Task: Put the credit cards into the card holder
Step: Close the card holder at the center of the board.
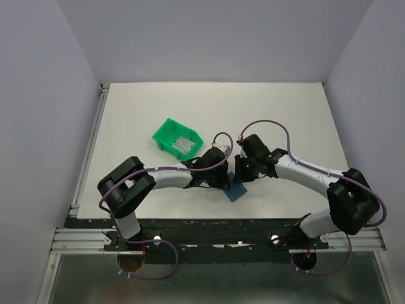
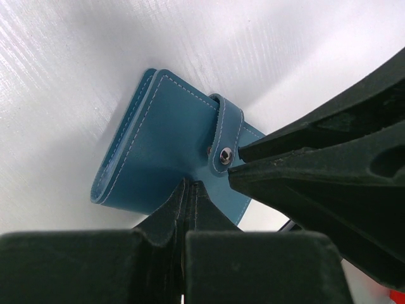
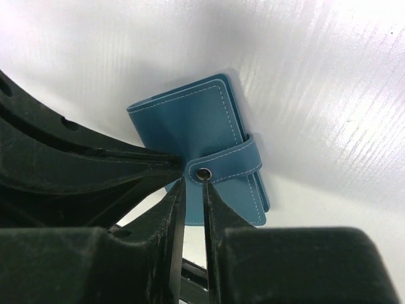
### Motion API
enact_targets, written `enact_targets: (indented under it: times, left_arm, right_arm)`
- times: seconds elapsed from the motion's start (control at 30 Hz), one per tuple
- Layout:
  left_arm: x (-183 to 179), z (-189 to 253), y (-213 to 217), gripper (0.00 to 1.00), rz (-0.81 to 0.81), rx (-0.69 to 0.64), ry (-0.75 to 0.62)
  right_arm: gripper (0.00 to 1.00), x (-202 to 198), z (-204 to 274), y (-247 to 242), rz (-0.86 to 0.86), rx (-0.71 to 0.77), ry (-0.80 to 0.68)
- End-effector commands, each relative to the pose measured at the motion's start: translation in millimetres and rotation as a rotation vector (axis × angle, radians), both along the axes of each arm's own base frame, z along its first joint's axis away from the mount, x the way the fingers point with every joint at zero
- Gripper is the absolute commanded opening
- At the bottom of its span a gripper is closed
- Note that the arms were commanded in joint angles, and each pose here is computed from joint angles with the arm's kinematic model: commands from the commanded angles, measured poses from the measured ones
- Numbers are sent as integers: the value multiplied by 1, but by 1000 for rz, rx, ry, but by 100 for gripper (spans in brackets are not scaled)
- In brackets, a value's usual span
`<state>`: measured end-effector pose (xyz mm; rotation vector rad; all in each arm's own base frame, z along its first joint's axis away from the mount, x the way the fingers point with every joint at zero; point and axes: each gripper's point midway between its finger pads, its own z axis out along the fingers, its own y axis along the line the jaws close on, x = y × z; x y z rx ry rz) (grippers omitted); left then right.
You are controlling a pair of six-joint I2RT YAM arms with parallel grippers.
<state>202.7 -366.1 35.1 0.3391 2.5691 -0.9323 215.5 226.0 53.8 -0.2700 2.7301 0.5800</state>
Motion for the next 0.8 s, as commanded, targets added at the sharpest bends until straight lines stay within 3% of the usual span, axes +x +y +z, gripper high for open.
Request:
enact_targets:
  times: [0.0,0.77]
  left_arm:
    - [-11,-31,18,0,-1,104,53]
    - [-12,-33,19,0,-4,107,57]
  right_arm:
    - [25,7,-2,-2,-10,-38,-22]
    - [25,10,-14,-4,-6,-79,4]
